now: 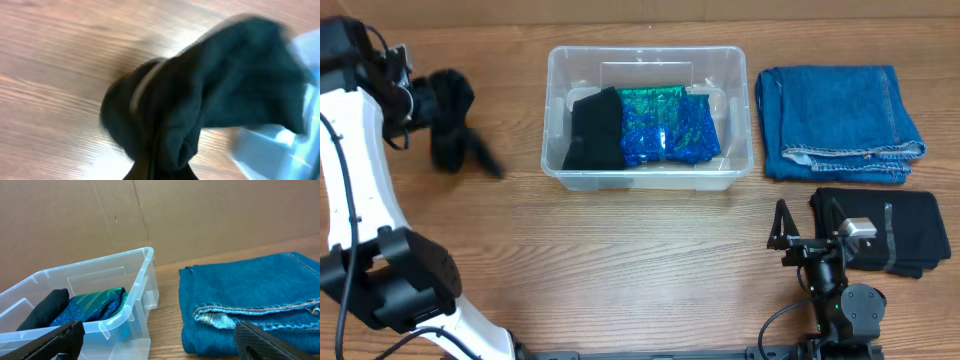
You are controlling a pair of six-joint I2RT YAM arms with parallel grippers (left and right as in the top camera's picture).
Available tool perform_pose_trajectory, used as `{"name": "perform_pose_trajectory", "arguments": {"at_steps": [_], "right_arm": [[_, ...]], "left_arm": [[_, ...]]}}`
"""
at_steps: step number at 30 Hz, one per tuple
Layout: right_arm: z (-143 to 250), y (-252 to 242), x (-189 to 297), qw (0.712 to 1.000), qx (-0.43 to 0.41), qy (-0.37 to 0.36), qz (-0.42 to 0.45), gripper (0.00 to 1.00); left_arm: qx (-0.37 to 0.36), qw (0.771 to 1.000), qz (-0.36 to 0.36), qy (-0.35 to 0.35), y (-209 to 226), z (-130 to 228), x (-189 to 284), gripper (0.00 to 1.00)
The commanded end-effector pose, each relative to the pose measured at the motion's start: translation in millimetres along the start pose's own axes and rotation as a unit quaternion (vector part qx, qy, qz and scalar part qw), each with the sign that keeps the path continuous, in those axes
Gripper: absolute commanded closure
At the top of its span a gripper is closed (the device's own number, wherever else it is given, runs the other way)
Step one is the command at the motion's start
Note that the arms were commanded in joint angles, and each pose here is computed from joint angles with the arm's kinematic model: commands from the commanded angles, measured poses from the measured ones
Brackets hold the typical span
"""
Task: Pack container
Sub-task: 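Lift the second black cloth and lay it into the bin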
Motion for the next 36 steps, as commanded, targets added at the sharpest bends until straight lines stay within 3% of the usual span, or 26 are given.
{"name": "perform_pose_trajectory", "arguments": {"at_steps": [1, 5, 9, 15, 18, 25, 29, 36], "right_arm": [[2.6, 0.2, -0.2, 1.0, -0.001, -0.001, 0.001, 0.0], [2.6, 0.2, -0.2, 1.0, -0.001, -0.001, 0.001, 0.0], [2.6, 0.2, -0.2, 1.0, -0.001, -0.001, 0.001, 0.0], [2.5, 0.2, -0.2, 1.0, -0.001, -0.001, 0.001, 0.0], [2.6, 0.2, -0.2, 1.0, -0.001, -0.001, 0.001, 0.0], [2.6, 0.2, -0.2, 1.0, -0.001, -0.001, 0.001, 0.0], [2.6, 0.2, -0.2, 1.0, -0.001, -0.001, 0.001, 0.0], [2.6, 0.2, -0.2, 1.0, -0.001, -0.001, 0.001, 0.0]], "left_arm": [[-0.058, 0.993, 0.104, -0.026, -54.8, 5.0, 62.9, 0.96], [-0.131, 0.977, 0.155, -0.065, -115.4, 28.8, 116.2, 0.96], [-0.157, 0.957, 0.221, -0.108, -163.7, 51.4, 154.1, 0.96], [-0.123, 0.957, 0.252, -0.07, -195.1, 78.0, 156.0, 0.96], [-0.11, 0.967, 0.223, -0.056, -197.1, 86.5, 149.3, 0.96], [-0.039, 0.987, 0.143, 0.057, -193.2, 101.2, 79.3, 0.96], [-0.016, 0.985, 0.13, 0.11, -191.7, 109.4, 33.5, 0.96], [0.024, 0.983, 0.138, 0.114, -186.2, 111.1, -38.0, 0.96]]}}
Point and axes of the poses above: each gripper's point midway between its finger pads, its own x axis back along the fingers, its own y axis along the line the jaws close on, z = x × y, the point moved 10 cm from there along x, back along the fingers, and after that the axes turned 15 degrees about x, right-handed, at the moved point
